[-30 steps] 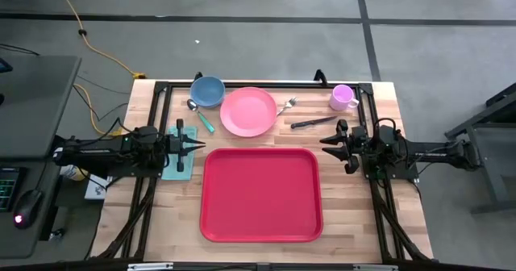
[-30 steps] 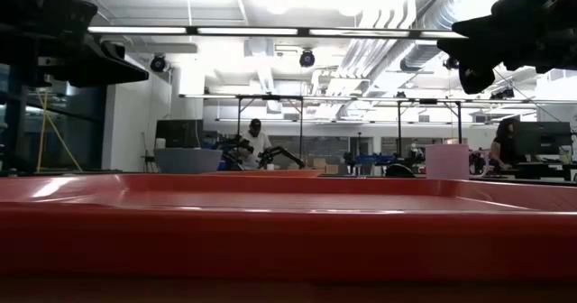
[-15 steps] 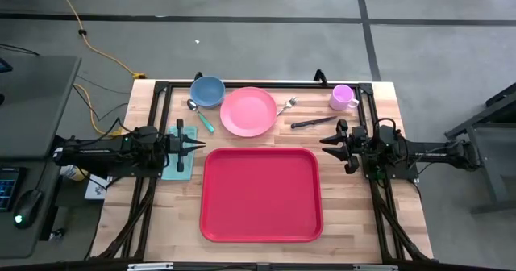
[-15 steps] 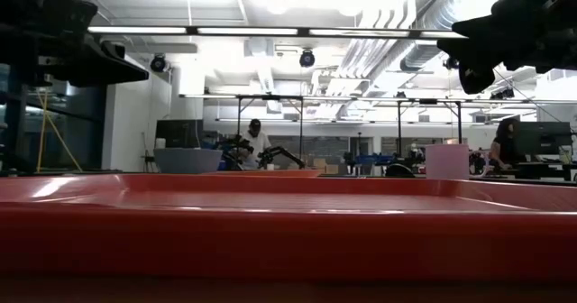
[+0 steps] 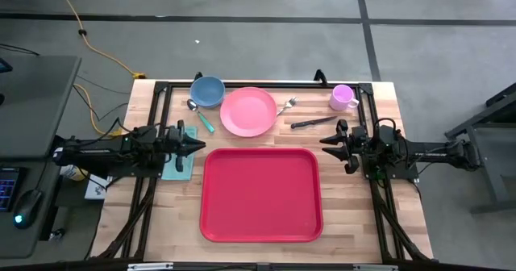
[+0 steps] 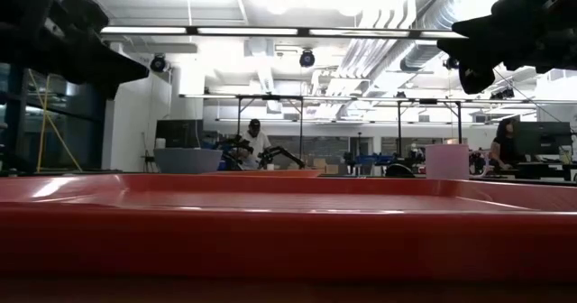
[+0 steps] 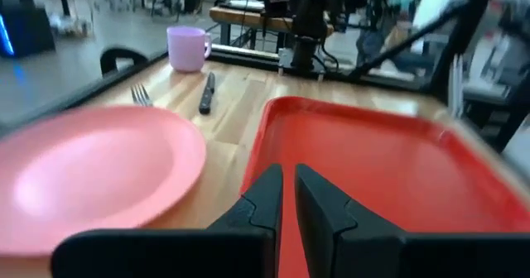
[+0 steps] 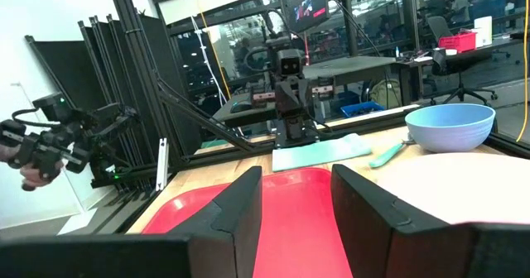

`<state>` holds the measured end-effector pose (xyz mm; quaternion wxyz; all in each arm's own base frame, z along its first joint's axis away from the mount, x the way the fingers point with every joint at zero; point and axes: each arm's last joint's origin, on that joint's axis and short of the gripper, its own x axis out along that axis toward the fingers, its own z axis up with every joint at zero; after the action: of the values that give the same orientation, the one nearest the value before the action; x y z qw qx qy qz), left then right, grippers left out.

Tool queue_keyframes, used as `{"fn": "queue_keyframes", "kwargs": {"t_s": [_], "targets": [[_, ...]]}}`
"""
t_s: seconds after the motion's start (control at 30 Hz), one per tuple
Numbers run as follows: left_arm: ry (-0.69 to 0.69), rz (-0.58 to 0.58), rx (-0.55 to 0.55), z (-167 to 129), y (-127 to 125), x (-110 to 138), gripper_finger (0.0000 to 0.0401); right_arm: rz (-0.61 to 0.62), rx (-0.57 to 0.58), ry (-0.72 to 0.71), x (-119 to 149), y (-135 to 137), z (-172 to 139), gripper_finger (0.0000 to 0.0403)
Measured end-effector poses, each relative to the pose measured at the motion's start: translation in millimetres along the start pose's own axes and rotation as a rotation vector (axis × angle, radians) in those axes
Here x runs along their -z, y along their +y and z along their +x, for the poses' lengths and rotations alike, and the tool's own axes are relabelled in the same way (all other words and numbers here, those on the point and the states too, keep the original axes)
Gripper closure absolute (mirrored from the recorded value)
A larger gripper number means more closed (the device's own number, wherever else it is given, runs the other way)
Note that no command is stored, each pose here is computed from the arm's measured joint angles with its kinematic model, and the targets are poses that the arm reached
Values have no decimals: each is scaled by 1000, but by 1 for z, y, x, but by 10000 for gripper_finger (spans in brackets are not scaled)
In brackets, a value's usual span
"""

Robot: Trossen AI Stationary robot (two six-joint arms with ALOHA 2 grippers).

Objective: Set up tray
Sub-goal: Put the purple mug on the red serving tray

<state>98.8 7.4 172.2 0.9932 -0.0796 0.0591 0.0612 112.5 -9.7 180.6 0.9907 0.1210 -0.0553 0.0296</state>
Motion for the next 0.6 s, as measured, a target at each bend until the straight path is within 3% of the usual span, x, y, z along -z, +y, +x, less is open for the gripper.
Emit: {"fn": "queue_keyframes", "kwargs": {"t_s": [0.13,0.33,0.5,0.6], "targets": [[-2,-102,0,0,0,0,336,0,0,0,0,0,0,279],[-4,-116,-5,0,0,0,336,6,0,0,0,0,0,279],[-22,-118,-57,0,2,-1,336,136,-6,-18,-2,0,0,279],[-26,-144,-70,0,2,-1,336,284,-20,-23,-3,1,0,279]]}}
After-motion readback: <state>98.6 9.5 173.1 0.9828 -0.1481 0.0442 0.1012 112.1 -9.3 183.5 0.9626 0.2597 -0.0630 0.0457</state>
